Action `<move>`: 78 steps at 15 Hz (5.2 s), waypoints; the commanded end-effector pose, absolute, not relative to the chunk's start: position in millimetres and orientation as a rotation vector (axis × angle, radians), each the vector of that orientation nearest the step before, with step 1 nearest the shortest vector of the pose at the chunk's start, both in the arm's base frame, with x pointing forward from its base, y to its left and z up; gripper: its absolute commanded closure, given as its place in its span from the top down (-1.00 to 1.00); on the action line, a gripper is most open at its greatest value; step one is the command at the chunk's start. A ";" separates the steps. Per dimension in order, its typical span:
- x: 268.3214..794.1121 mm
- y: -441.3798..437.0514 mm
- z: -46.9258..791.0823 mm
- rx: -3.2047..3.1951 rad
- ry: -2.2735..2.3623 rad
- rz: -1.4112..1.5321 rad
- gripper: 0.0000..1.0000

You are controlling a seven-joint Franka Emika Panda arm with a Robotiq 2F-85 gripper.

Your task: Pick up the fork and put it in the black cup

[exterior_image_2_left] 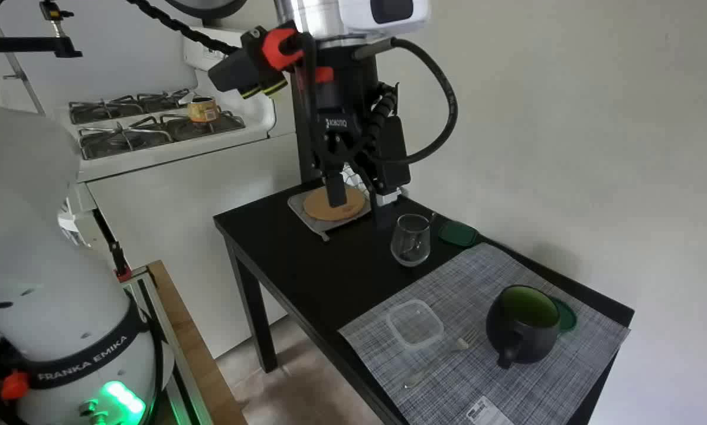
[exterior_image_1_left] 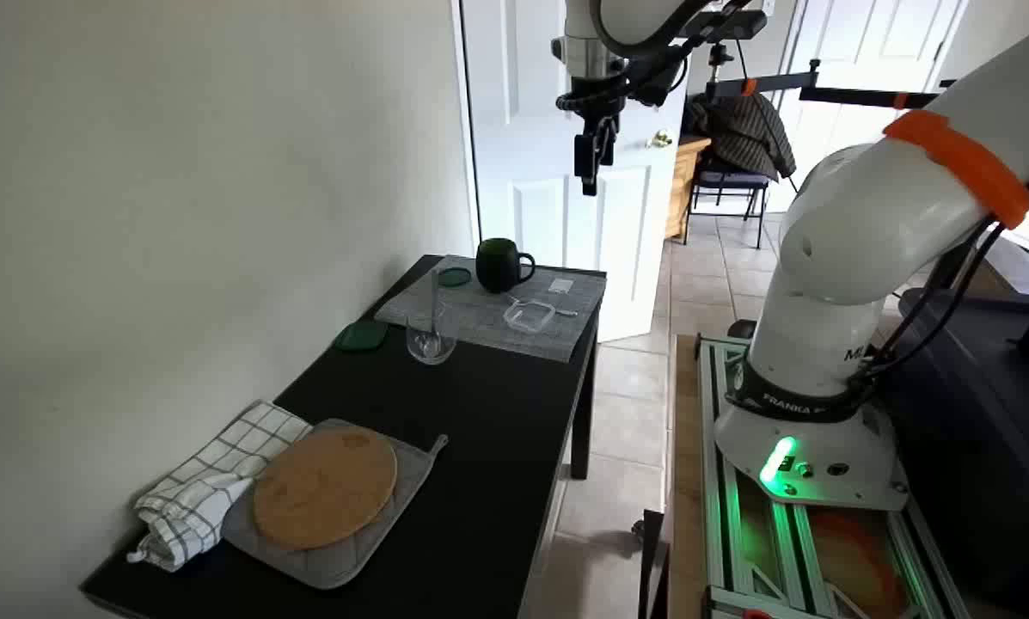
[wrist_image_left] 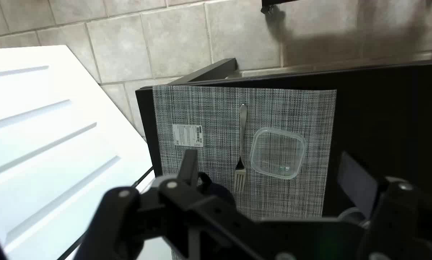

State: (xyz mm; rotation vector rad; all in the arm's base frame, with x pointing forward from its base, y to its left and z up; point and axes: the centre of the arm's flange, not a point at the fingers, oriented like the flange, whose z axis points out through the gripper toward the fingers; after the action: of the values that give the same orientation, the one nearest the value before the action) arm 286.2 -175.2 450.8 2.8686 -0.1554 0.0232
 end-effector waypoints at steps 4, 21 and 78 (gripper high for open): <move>286.2 -175.2 450.7 2.869 -0.155 0.023 1.00; 312.1 -227.8 336.9 3.058 -0.285 0.159 1.00; 350.4 -280.1 149.4 3.095 -0.230 0.250 1.00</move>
State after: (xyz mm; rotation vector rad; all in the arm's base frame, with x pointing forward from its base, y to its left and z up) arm 352.6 -295.2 147.2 3.0606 -0.2132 0.2201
